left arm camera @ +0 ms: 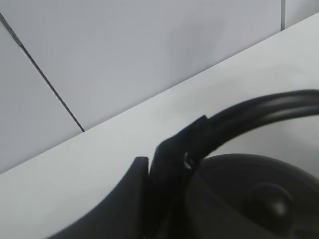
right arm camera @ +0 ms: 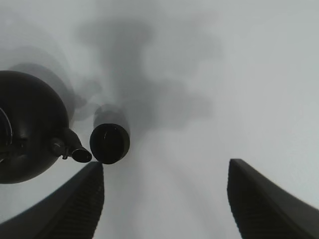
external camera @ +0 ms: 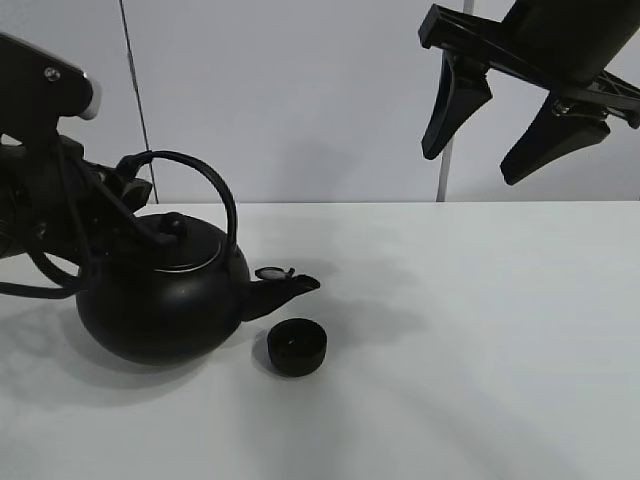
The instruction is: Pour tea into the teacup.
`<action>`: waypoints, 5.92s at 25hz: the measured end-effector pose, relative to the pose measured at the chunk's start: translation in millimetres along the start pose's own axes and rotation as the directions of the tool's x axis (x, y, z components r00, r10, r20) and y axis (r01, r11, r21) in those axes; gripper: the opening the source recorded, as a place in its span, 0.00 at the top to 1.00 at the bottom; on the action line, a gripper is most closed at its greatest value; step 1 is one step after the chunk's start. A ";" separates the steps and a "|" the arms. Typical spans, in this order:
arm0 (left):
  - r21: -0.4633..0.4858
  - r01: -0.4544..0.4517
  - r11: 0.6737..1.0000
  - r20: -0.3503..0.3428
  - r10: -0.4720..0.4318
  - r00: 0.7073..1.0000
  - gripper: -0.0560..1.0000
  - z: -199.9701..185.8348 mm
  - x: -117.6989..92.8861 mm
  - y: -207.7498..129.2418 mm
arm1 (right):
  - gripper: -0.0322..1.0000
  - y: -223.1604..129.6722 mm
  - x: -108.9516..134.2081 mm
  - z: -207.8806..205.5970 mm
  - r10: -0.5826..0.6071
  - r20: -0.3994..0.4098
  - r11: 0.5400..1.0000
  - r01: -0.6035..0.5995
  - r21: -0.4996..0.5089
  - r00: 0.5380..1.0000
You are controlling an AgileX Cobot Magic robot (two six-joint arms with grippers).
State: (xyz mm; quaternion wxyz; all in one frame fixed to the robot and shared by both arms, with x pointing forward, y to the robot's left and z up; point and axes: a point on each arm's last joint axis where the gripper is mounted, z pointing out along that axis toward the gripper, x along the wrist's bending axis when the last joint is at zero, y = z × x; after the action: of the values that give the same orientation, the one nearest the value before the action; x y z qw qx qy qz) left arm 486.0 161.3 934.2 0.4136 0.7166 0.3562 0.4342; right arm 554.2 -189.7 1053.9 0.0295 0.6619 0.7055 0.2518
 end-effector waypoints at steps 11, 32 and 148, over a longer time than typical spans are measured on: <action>-0.011 -0.038 0.999 -0.007 0.038 0.999 0.84 0.0 0.6 1.1 | 0.50 0.0 0.0 0.0 0.000 0.000 1.000 0.000 0.000 1.000; -0.018 -0.038 0.999 -0.059 0.037 0.998 0.84 -7.3 9.9 -9.1 | 0.50 0.0 0.0 0.0 0.000 0.000 1.000 0.000 0.000 1.000; 0.053 0.215 0.975 -0.093 -0.209 0.974 0.85 -25.8 7.7 -51.7 | 0.50 0.0 0.1 0.0 0.003 -0.001 1.000 -0.003 0.000 1.000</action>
State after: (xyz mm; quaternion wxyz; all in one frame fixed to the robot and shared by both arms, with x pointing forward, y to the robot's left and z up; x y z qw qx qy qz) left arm 457.4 196.2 897.3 0.4191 0.6677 0.4616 0.4068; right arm 554.2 -189.7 1053.9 0.0289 0.6629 0.7045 0.2520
